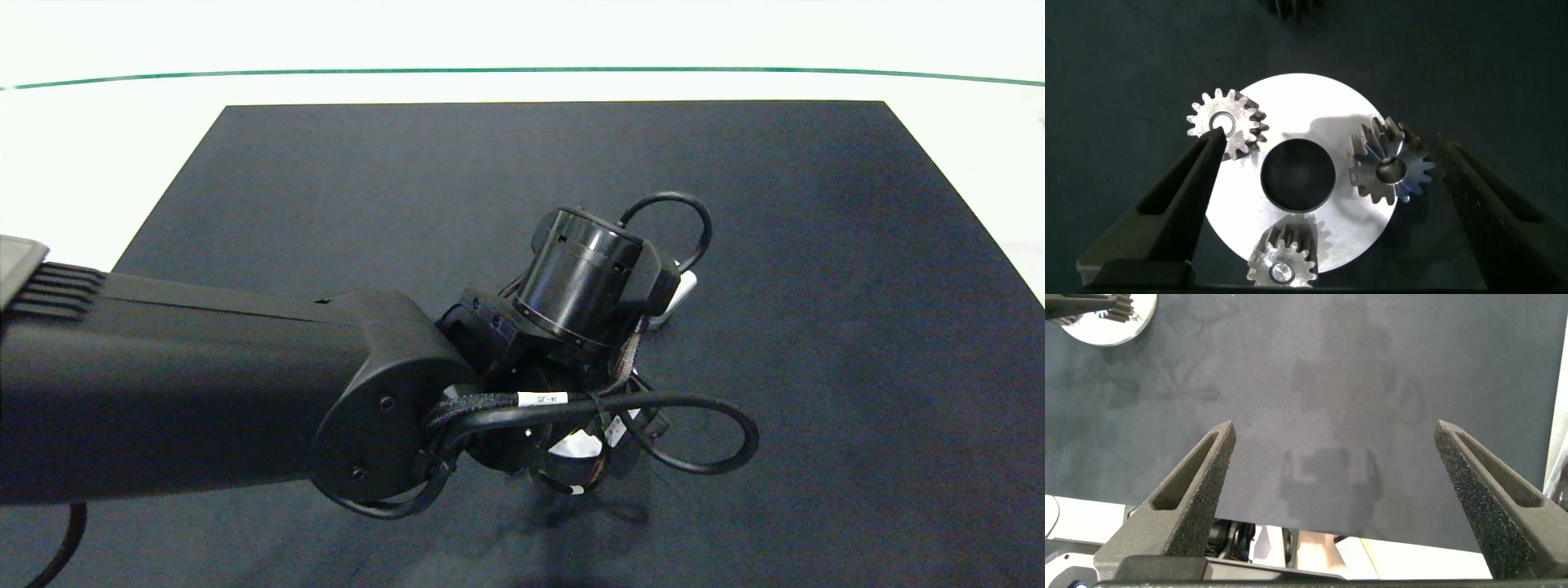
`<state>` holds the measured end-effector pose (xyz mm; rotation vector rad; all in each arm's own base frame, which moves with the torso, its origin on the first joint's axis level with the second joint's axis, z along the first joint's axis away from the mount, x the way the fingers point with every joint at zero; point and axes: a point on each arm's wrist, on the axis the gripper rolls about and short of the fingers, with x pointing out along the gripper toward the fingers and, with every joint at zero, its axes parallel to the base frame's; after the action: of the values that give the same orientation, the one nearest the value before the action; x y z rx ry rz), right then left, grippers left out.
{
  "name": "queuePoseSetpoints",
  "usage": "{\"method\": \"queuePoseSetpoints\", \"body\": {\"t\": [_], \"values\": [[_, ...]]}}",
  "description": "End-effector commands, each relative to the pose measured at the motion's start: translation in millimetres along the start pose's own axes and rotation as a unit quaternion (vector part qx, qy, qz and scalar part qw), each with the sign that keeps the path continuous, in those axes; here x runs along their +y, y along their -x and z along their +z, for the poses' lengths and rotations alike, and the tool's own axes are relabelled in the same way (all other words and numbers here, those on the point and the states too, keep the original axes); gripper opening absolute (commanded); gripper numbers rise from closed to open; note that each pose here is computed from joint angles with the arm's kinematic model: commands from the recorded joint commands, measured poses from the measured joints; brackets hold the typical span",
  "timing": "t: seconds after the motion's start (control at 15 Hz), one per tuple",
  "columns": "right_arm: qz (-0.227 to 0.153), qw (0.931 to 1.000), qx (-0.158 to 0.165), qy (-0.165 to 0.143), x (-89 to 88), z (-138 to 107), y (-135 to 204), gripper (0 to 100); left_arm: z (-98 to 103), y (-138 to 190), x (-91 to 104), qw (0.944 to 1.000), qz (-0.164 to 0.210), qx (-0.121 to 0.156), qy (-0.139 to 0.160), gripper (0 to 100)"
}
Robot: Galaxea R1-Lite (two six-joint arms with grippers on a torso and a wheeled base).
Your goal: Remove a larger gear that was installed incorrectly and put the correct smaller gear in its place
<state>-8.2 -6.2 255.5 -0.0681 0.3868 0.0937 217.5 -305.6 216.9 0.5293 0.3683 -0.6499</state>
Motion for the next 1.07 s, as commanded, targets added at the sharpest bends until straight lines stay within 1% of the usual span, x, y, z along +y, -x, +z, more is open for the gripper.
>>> {"method": "queuePoseSetpoints", "body": {"t": [0.07,0.53,0.73,1.07], "values": [[0.0,1.0,0.002,0.001,0.0,0.2,-0.3,100,1.7,2.4,2.8,1.0,0.004,-0.004,0.0,100],[0.001,1.0,0.0,0.0,-0.1,0.6,0.5,100,6.2,4.8,2.8,0.9999,0.003,-0.012,0.001,100],[0.001,1.0,0.001,0.0,0.0,0.6,-0.1,100,6.4,5.7,5.6,0.9999,0.006,-0.012,0.0,100],[0.001,1.0,0.0,0.0,-0.1,0.1,0.6,100,3.2,4.7,4.6,1.0,0.005,-0.006,-0.002,100]]}}
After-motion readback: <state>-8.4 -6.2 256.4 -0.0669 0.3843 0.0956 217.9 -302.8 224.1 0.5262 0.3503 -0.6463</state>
